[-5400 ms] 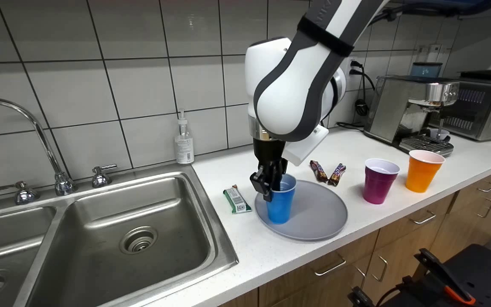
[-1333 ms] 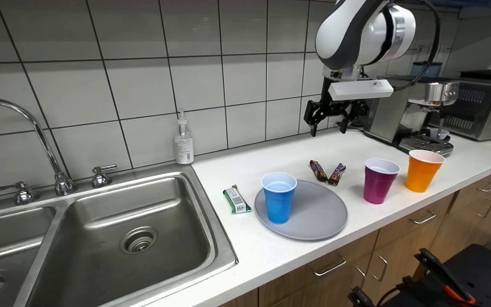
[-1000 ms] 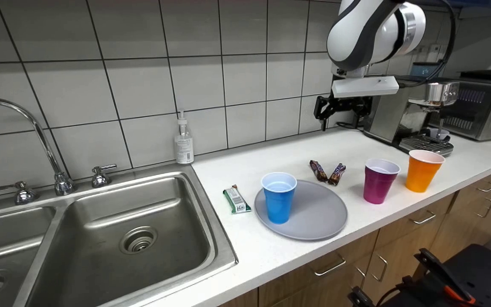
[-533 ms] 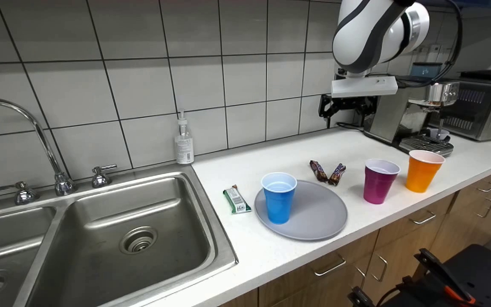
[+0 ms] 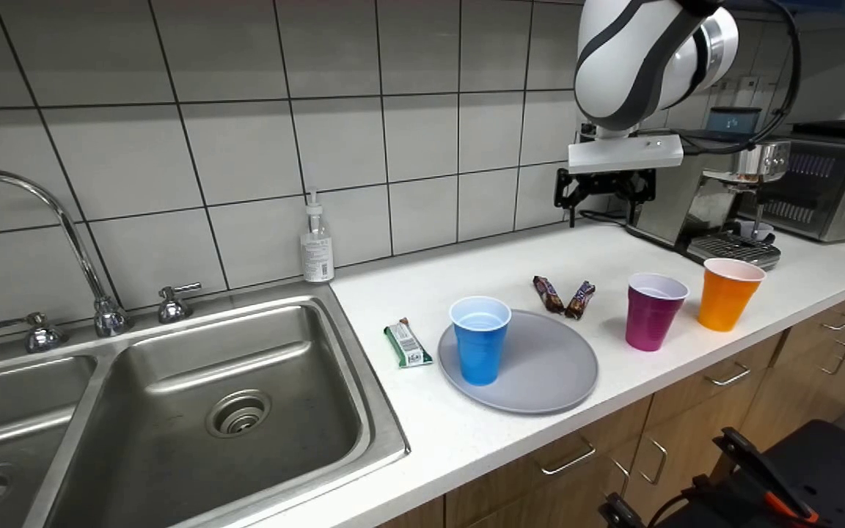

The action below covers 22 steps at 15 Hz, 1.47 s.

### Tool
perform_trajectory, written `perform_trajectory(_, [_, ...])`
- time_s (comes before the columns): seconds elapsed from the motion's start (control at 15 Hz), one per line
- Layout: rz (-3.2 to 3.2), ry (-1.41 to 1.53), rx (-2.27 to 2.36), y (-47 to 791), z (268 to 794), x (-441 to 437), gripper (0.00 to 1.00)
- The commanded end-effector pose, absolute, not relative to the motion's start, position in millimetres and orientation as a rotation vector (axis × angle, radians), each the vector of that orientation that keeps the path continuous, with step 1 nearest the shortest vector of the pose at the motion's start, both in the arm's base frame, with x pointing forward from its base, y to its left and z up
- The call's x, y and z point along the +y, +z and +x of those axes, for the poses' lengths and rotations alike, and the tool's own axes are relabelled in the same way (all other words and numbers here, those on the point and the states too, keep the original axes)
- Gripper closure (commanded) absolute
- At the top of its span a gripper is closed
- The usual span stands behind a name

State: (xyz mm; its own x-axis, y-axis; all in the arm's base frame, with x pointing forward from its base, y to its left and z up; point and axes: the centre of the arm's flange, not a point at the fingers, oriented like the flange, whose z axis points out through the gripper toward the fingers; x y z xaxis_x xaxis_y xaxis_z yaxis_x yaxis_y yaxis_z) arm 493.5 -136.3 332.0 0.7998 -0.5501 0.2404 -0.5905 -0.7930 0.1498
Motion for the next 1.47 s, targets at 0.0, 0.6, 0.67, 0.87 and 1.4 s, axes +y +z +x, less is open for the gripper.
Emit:
perform_trajectory(0.0, [2.739,0.225,-0.949,334.6,488.4,-141.6,0.0])
perform_trajectory(0.6, [2.736,0.194,-1.046,316.0,469.4,-169.4,0.0])
perform_trajectory(0.67, [2.733,0.184,-1.057,312.2,467.4,-171.0,0.0])
perform_trajectory(0.87, [2.746,0.169,-1.08,301.8,461.3,-171.8,0.0])
perform_trajectory(1.4, [2.762,0.184,-1.117,272.3,459.7,-165.3,0.0])
